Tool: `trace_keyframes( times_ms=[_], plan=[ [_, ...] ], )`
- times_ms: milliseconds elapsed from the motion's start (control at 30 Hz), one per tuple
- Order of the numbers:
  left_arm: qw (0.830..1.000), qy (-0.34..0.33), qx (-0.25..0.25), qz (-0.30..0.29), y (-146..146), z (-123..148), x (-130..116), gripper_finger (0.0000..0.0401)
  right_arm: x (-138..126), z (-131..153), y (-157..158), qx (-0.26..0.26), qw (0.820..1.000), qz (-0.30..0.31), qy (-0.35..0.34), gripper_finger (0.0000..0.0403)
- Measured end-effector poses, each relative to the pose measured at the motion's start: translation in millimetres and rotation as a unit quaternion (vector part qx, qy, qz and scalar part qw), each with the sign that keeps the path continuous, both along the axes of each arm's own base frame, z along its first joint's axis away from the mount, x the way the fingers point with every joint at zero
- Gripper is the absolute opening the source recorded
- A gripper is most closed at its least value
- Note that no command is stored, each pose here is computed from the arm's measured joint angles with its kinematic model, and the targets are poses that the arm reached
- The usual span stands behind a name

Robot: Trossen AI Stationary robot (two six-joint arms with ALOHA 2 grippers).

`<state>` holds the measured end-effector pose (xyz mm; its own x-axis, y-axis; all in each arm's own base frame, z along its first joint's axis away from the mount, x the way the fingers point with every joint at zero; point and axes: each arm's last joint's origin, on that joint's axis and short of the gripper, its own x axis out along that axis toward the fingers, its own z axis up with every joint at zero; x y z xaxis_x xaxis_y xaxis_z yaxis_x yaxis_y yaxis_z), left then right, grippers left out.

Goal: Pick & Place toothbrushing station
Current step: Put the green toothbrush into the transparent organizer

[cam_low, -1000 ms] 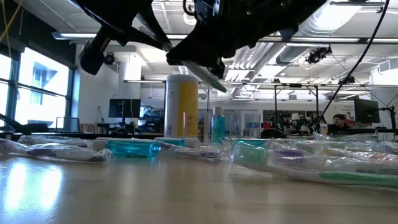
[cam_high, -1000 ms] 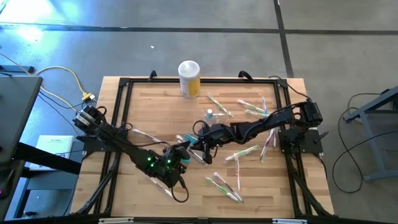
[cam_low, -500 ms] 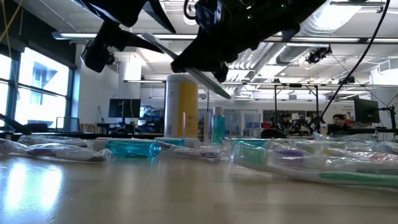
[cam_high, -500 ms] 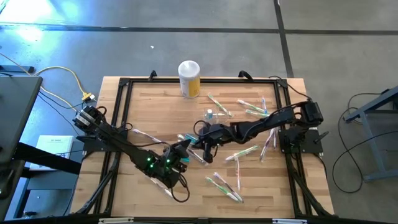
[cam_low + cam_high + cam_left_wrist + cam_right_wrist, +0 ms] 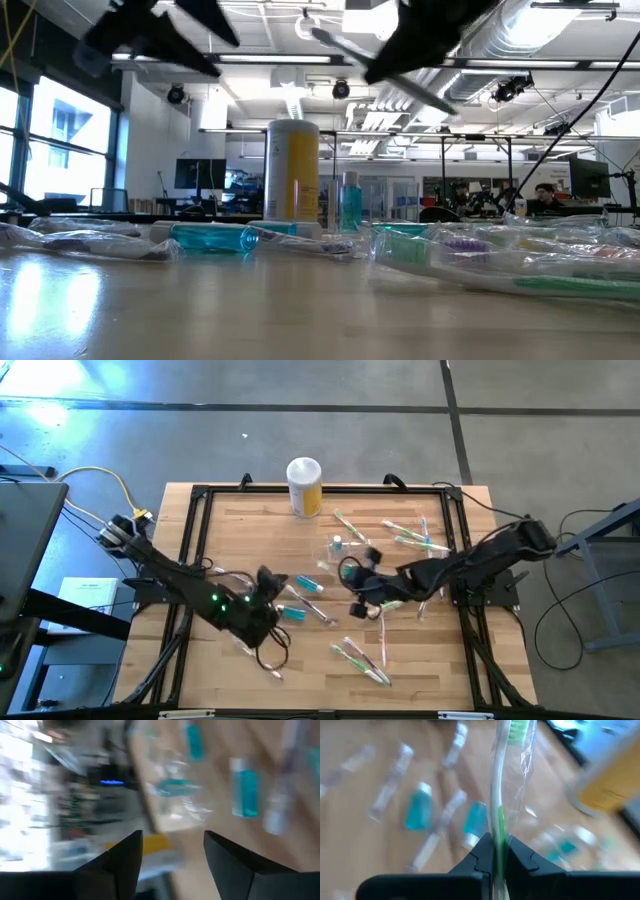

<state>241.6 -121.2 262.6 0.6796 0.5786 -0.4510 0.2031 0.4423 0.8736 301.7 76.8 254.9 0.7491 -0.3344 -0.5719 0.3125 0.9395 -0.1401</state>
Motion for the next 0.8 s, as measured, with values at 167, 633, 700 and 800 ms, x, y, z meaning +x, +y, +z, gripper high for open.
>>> trace_keyframes(
  times_ms=[167, 633, 700, 800],
  plan=[
    [0.985, 0.048, -0.162, 0.038, 30, 6, -20, 0.0203, -24, 6, 7, -0.046, 0.997, -0.056, 0.017, 0.0016],
    [0.94, -0.149, -0.306, 0.017, 74, -17, -53, 0.0203, -69, -15, -44, -0.036, 0.97, -0.003, -0.24, 0.0015],
    [0.934, -0.164, -0.319, -0.004, 74, -21, -52, 0.0203, -73, -25, -57, -0.044, 0.958, 0.017, -0.283, 0.0015],
    [0.929, -0.171, -0.328, -0.028, 72, -25, -51, 0.0203, -75, -36, -76, -0.045, 0.943, 0.022, -0.328, 0.0015]
  ],
)
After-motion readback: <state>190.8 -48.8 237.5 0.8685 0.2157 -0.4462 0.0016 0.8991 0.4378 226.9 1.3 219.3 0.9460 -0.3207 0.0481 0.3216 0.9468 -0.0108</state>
